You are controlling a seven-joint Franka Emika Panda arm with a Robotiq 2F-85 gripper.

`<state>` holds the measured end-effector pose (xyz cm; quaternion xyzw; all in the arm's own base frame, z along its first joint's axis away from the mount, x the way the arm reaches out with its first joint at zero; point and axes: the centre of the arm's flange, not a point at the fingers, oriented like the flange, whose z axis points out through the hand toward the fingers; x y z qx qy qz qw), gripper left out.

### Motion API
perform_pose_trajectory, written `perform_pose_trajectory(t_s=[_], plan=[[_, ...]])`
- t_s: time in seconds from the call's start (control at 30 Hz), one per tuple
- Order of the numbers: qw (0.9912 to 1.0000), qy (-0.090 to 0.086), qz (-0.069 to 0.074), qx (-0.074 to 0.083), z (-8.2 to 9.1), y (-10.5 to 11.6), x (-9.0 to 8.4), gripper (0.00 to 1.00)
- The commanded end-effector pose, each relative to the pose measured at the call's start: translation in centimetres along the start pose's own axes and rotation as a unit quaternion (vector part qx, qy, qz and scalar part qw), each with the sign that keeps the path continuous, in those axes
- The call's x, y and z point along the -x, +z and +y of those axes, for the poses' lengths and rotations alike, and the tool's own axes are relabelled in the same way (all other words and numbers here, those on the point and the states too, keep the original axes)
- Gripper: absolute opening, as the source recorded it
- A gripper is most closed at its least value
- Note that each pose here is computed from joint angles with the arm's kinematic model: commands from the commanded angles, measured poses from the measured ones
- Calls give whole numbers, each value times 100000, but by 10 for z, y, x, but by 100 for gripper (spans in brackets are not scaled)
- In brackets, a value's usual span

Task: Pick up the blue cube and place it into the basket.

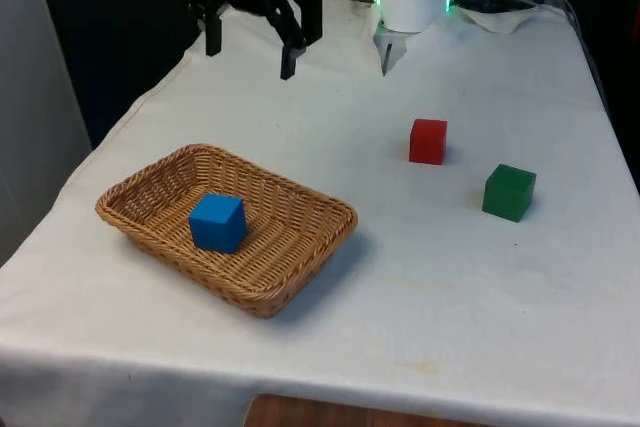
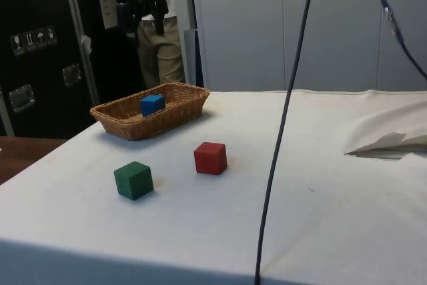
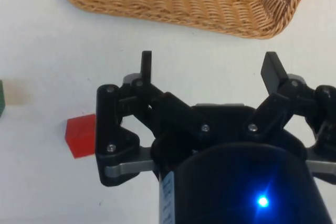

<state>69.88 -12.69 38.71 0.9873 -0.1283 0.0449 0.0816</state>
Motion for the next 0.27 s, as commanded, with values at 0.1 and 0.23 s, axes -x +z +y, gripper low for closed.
perform_pose_trajectory(t_s=[0.1,0.23], plan=[[99995,-887,-86,-339,-2,-14,4,100],[99993,-996,-216,-513,-2,-17,3,100]])
